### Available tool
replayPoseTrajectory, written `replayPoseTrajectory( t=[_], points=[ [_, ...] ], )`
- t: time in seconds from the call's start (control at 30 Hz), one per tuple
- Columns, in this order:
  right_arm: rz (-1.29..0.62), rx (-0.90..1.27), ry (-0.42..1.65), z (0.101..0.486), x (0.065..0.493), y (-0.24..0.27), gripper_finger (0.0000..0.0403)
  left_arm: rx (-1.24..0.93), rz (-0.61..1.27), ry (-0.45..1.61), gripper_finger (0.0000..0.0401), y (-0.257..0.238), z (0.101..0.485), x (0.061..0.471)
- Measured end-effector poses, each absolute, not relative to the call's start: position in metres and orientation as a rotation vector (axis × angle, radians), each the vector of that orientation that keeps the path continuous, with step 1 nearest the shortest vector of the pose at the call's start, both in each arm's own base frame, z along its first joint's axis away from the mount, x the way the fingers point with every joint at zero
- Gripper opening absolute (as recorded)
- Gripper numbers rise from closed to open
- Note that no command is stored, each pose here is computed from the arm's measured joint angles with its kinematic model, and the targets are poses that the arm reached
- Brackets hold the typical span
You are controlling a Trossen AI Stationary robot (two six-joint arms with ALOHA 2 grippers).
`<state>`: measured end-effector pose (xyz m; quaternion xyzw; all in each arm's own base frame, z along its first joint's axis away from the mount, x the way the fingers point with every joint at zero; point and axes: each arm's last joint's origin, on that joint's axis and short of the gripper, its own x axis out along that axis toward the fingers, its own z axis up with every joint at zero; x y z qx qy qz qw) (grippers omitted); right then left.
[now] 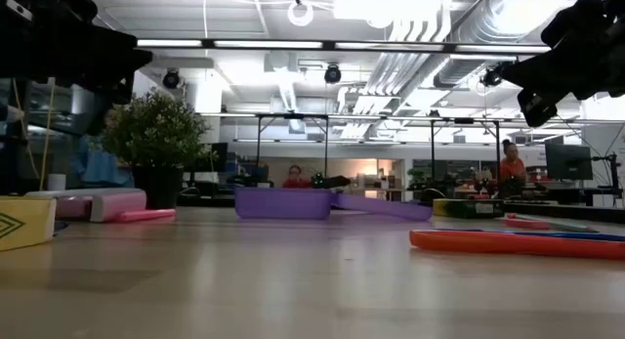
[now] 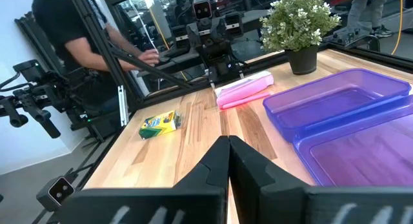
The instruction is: Pick & place school supplies into a supply box
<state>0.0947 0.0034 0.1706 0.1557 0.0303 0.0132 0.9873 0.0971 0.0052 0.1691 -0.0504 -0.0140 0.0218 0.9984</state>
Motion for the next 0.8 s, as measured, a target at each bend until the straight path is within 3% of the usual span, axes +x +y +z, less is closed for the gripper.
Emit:
replayPoseTrajectory(
  t=[0.8],
  points=[
    [0.027, 0.313, 0.06, 0.1707, 0.0946, 0.0034, 0.0, -0.101, 0.043, -0.027, 0.0131, 0.0052, 0.169, 0.0972]
  ],
)
